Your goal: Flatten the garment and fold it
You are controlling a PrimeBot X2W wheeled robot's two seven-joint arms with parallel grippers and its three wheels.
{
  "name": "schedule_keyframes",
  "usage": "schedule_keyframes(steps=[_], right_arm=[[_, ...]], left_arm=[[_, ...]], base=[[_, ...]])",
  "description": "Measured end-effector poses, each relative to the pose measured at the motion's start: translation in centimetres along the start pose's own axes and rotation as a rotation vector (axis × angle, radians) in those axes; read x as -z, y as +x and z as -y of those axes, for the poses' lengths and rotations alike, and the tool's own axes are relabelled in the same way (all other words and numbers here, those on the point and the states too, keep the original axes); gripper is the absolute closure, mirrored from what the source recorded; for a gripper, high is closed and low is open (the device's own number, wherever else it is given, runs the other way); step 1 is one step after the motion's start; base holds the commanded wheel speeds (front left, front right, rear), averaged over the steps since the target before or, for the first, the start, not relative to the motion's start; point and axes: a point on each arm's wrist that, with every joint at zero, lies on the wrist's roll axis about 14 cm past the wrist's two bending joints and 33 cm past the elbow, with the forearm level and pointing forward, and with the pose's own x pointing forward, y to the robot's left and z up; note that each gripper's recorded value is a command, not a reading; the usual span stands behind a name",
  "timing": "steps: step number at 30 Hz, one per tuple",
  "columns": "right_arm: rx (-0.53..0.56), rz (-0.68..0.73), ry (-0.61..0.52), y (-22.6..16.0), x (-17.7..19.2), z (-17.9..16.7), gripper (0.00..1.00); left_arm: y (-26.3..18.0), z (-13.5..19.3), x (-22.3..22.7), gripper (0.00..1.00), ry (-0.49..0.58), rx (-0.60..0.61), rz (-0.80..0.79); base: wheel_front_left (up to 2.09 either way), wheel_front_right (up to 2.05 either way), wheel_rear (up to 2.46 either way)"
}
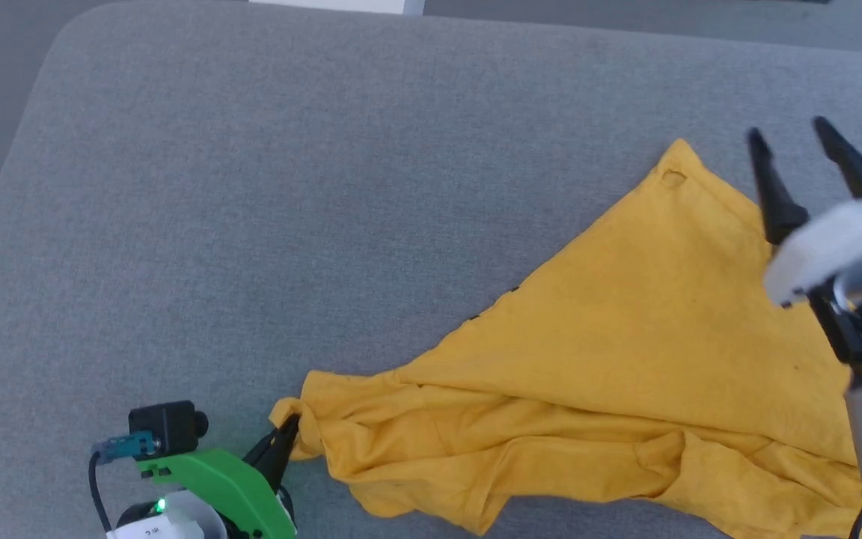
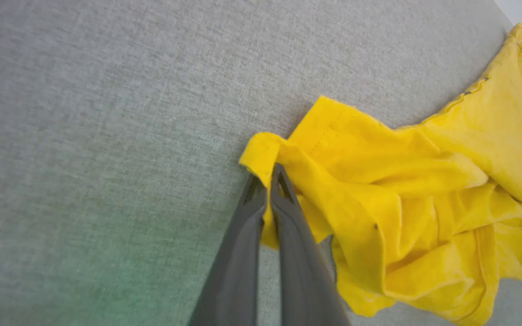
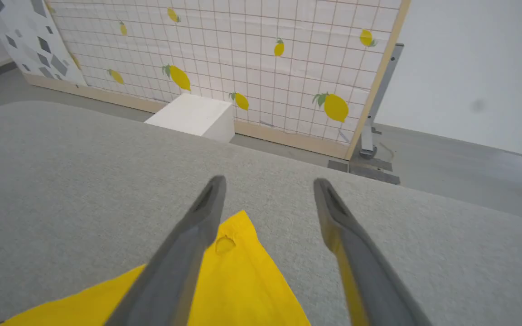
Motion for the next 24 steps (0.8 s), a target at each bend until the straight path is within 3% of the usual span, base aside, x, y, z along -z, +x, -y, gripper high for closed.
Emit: schedule_keyframes(steps=[9, 16, 17, 18, 22, 24], right_arm=[[-0.078, -0.385, -0.055, 5.0, 5.8, -2.1, 0.00], [-0.084, -0.666, -0.086, 6.3, 9.9, -2.5, 0.00], [-0.079, -0.716, -0.095, 6.2, 10.7, -2.4, 0.09], [-0.076, -0.748, -0.100, 6.2, 11.0, -2.3, 0.49], [-0.078, -0.811, -0.124, 6.5, 11.0, -2.8, 1.00], [-0.079, -0.777, -0.119, 6.7, 10.5, -3.0, 1.00]], left_arm=[[0.9, -0.4, 0.0, 1.00, -0.013, -0.007, -0.001], [1.8, -0.8, 0.0, 1.00, -0.030, -0.019, -0.001], [1.9, -0.9, 0.0, 1.00, -0.033, -0.022, 0.002], [2.0, -0.9, 0.0, 1.00, -0.034, -0.021, 0.004], [2.1, -1.1, 0.0, 1.00, -0.039, -0.025, 0.006], [2.1, -1.0, -0.1, 1.00, -0.039, -0.024, 0.010]], base=[[0.00, 0.00, 0.00], [0.00, 0.00, 0.00], [0.00, 0.00, 0.00], [0.00, 0.00, 0.00], [0.00, 0.00, 0.00], [0.00, 0.00, 0.00]])
